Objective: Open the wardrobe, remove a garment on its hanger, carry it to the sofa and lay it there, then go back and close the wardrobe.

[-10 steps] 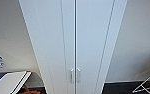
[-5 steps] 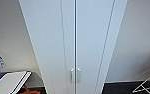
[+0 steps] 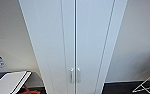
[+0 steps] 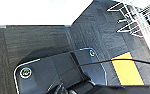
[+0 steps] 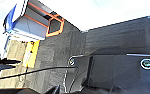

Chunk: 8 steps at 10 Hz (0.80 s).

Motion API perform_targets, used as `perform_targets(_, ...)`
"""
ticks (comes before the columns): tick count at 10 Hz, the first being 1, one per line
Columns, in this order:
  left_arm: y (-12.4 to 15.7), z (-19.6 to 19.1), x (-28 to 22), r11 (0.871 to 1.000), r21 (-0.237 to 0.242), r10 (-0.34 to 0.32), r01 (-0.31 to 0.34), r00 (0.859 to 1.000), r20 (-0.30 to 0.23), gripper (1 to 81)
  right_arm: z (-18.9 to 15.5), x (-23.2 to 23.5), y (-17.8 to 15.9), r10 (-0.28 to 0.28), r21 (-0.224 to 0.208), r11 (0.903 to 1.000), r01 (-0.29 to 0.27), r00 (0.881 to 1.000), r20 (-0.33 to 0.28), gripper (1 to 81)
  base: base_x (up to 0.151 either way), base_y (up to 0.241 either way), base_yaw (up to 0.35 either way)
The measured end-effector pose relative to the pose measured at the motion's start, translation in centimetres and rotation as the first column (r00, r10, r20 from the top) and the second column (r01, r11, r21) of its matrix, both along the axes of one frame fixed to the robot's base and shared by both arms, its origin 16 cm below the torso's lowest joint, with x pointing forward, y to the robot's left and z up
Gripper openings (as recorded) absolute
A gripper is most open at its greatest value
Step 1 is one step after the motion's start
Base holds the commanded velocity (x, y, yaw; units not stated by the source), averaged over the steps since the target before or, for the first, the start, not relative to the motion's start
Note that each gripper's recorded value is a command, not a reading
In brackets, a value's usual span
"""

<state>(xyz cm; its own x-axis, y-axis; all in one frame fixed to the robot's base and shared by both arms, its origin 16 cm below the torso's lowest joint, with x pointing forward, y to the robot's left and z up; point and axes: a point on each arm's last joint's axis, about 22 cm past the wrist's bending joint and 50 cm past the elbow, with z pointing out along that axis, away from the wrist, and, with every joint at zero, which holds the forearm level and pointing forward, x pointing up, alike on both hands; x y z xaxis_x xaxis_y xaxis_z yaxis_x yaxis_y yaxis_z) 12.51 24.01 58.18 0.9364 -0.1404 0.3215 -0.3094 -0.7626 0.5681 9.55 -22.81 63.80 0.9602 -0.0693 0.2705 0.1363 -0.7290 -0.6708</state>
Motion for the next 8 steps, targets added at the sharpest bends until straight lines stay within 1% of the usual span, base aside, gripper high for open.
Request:
perform_targets(1, 0.1, 2.3, 2.6, 0.999, -0.024, -0.022, 0.023, 0.997, 0.073, 81.1, 2.4, 2.9, -0.1, 0.009, 0.018, 0.9998, -0.010, 0.998, 0.062, 81.1, 0.000, 0.000, 0.000)
perform_targets(2, 0.5, 4.5, 5.3, 0.998, -0.035, -0.045, 0.051, 0.988, 0.145, 81.1, 5.0, 6.5, 0.2, 0.014, 0.040, 0.9990, -0.019, 0.990, 0.142, 81.1, 0.000, 0.000, 0.000)
perform_targets(3, 0.7, 6.5, 8.6, 0.997, -0.041, -0.059, 0.069, 0.973, 0.221, 81.1, 7.6, 9.8, 0.7, 0.018, 0.061, 0.9976, -0.032, 0.977, 0.214, 81.1, 0.000, 0.000, 0.000)
perform_targets(4, 0.4, 8.7, 11.9, 0.995, -0.053, -0.064, 0.083, 0.955, 0.291, 81.1, 9.4, 12.0, 0.8, 0.028, 0.065, 0.9968, -0.046, 0.965, 0.262, 81.1, 0.000, 0.000, 0.000)
perform_targets(5, 0.0, 10.9, 14.9, 0.993, -0.064, -0.070, 0.099, 0.933, 0.353, 81.1, 11.1, 14.4, 0.5, 0.049, 0.053, 0.9962, -0.069, 0.951, 0.306, 81.1, 0.000, 0.000, 0.000)
perform_targets(6, -0.1, 12.9, 17.6, 0.992, -0.063, -0.077, 0.112, 0.912, 0.404, 81.1, 12.8, 16.7, 0.4, 0.076, 0.036, 0.9949, -0.095, 0.934, 0.348, 81.1, 0.000, 0.000, 0.000)
perform_targets(7, 0.2, 14.5, 20.0, 0.991, -0.049, -0.088, 0.122, 0.894, 0.439, 81.1, 14.3, 18.6, 0.5, 0.093, 0.026, 0.9935, -0.111, 0.918, 0.384, 81.1, 0.000, 0.000, 0.000)
perform_targets(8, 0.2, 15.9, 22.1, 0.990, -0.038, -0.100, 0.133, 0.879, 0.466, 81.1, 16.3, 21.0, 0.8, 0.114, 0.014, 0.9911, -0.132, 0.897, 0.428, 81.1, 0.000, 0.000, 0.000)
